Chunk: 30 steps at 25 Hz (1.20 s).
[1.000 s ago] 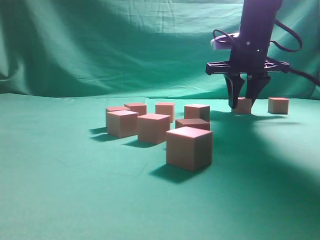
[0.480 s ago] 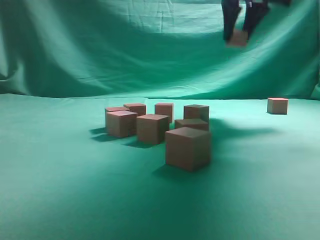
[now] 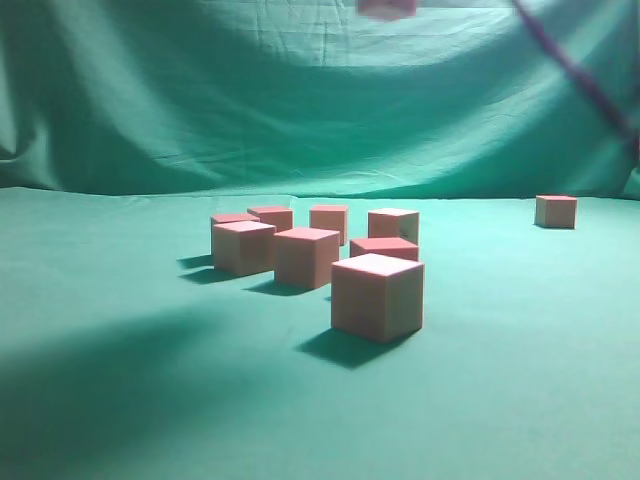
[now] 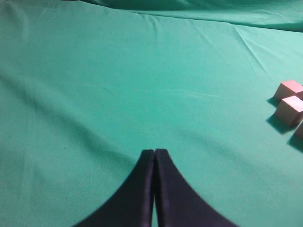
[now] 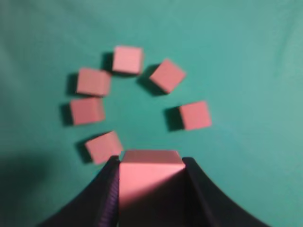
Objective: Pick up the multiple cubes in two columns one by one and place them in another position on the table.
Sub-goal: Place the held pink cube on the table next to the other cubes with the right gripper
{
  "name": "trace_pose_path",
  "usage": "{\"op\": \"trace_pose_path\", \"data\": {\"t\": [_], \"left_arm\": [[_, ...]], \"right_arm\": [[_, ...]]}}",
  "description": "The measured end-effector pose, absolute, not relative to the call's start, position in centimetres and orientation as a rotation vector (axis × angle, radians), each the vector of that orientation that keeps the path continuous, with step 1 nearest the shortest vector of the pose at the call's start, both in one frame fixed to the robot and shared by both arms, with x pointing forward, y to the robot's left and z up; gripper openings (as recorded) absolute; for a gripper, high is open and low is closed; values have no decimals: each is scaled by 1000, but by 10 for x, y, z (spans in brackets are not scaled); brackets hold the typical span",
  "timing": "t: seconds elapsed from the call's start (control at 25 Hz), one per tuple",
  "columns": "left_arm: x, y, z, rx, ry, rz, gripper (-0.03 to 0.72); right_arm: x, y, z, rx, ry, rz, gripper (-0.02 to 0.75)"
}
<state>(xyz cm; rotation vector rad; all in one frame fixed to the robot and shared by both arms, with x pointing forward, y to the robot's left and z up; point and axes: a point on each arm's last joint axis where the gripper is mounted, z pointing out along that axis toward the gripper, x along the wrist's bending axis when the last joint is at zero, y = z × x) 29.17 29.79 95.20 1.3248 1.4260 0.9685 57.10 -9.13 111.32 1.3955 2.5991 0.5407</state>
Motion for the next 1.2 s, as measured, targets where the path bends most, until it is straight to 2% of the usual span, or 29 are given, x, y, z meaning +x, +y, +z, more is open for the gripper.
{"op": "trace_pose_path", "data": {"t": [0.24, 0.48, 0.8, 1.2], "left_arm": [[292, 298, 952, 1325, 1426, 968, 0], [292, 298, 952, 1325, 1426, 968, 0], [292, 298, 952, 1325, 1426, 968, 0], [292, 298, 952, 1325, 1426, 968, 0]], "right_arm": [[503, -35, 1046, 1048, 2880, 396, 262], [462, -17, 1003, 711, 3014, 318, 262], [452, -9, 981, 483, 3134, 373, 262], [457, 2, 951, 423, 3175, 373, 262]]}}
